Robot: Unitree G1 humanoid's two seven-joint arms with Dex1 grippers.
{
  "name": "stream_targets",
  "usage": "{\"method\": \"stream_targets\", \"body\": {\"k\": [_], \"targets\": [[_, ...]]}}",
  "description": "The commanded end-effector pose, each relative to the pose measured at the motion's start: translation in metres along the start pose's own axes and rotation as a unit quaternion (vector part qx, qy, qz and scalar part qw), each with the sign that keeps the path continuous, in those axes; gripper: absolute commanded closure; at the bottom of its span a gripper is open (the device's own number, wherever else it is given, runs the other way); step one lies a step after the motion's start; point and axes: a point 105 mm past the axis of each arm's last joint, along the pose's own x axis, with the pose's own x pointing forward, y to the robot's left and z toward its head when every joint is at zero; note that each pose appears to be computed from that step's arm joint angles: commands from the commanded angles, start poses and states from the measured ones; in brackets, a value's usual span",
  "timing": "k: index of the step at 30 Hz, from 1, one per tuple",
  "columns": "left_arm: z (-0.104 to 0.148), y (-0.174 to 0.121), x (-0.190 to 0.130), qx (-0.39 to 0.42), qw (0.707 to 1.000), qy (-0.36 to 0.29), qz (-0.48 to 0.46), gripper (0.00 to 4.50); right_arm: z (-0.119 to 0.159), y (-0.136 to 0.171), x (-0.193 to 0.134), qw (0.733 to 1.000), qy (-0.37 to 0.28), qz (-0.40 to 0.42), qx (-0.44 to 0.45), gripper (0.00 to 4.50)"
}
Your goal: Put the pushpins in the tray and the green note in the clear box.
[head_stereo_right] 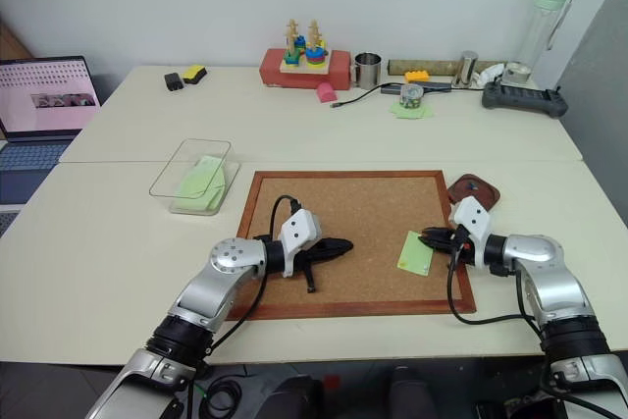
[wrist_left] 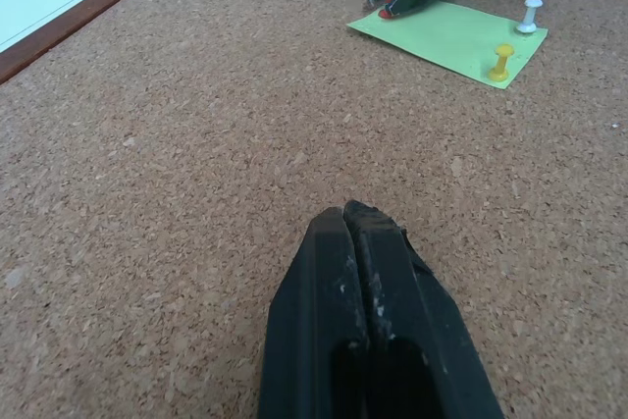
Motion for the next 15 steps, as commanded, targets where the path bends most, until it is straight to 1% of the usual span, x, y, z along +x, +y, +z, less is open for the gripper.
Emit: {"method": "stream_targets", "body": {"k": [1, 10, 15], "targets": [[-0.003, 0.003, -0.006, 0.0, 1.0, 0.009, 0.01, 4.5, 0.017, -0.005, -0.005, 1.0, -0.023, -0.004, -0.019, 4.49], [-0.006, 0.003, -0.005, -0.004, 1.0, 0.014, 0.011, 4.5, 0.035, -0.006, -0.013, 0.999, -0.047, -0.004, -0.02, 4.49], [-0.008, 0.002, -0.005, -0.007, 1.0, 0.018, 0.009, 4.5, 0.046, -0.012, -0.02, 0.998, -0.066, -0.019, -0.001, 4.49]]}}
